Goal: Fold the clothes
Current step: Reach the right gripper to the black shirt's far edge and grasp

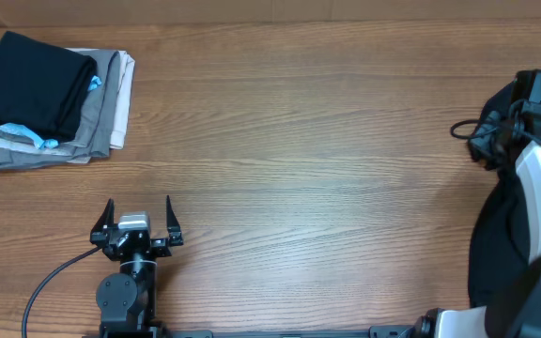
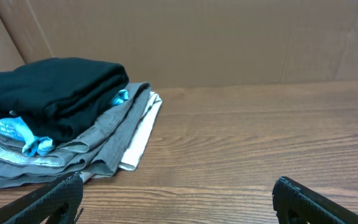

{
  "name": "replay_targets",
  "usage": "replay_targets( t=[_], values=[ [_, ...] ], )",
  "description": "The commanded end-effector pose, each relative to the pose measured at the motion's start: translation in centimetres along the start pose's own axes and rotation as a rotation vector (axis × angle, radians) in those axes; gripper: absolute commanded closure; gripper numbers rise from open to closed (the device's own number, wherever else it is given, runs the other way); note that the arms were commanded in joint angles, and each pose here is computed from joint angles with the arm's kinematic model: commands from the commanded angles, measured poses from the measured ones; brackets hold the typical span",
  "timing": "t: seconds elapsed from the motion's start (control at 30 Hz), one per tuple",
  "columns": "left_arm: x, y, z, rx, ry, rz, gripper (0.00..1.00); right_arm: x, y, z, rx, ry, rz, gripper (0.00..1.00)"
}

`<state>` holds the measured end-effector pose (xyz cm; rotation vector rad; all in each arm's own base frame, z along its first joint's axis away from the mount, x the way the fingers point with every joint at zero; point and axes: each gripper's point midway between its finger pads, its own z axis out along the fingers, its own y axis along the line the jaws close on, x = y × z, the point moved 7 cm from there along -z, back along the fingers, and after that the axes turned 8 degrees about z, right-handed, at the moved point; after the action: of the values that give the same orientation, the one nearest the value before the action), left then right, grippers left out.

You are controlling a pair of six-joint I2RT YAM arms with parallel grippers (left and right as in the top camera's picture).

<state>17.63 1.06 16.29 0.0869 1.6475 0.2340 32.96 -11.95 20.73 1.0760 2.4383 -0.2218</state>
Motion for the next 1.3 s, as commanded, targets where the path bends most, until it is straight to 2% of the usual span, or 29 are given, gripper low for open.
replay_targets(
  t=[0.0,0.53,0.57,0.63,0.67,0.73,0.9,0.93,0.97,1.03,1.07,1.17,1.27],
  values=[
    [0.0,0.3,0.0,-0.02,-0.004,0.014,0.0,-1.8,-0.2,2.8,-0.041,0.004,0.057,0.89],
    [0.0,0.3,0.0,-0.02,-0.004,0.015,0.0,-1.3,0.5,11.2,-0.058,0.093,0.084,0.89],
    [0.0,0.3,0.0,-0.02,-0.004,0.014,0.0,-1.3,0.6,11.4,-0.06,0.094,0.086,0.85],
    [0.0,0.3,0.0,-0.02,-0.004,0.015,0.0,-1.1,0.7,11.9,-0.072,0.105,0.086,0.58],
    [0.0,0.3,0.0,-0.02,-0.004,0.015,0.0,-1.0,0.8,12.1,-0.078,0.111,0.086,0.51],
    [0.0,0.3,0.0,-0.02,-0.004,0.015,0.0,-0.8,0.9,12.5,-0.084,0.123,0.086,0.44],
    [0.0,0.3,0.0,-0.02,-0.004,0.014,0.0,-0.6,1.4,13.1,-0.116,0.132,0.087,0.42],
    [0.0,0.3,0.0,-0.02,-0.004,0.015,0.0,-0.6,1.4,13.2,-0.115,0.132,0.086,0.42],
    [0.0,0.3,0.0,-0.02,-0.004,0.014,0.0,-0.6,1.4,13.2,-0.115,0.134,0.086,0.51],
    [0.0,0.3,0.0,-0.02,-0.004,0.014,0.0,-0.6,1.5,13.2,-0.122,0.135,0.086,0.77],
    [0.0,0.3,0.0,-0.02,-0.004,0.015,0.0,-0.6,1.6,13.2,-0.134,0.138,0.087,0.85],
    [0.0,0.3,0.0,-0.02,-0.004,0.014,0.0,-0.3,2.3,13.0,-0.183,0.161,0.085,0.96],
    [0.0,0.3,0.0,-0.02,-0.004,0.014,0.0,0.3,3.5,12.7,-0.232,0.185,0.064,0.96]
  ],
)
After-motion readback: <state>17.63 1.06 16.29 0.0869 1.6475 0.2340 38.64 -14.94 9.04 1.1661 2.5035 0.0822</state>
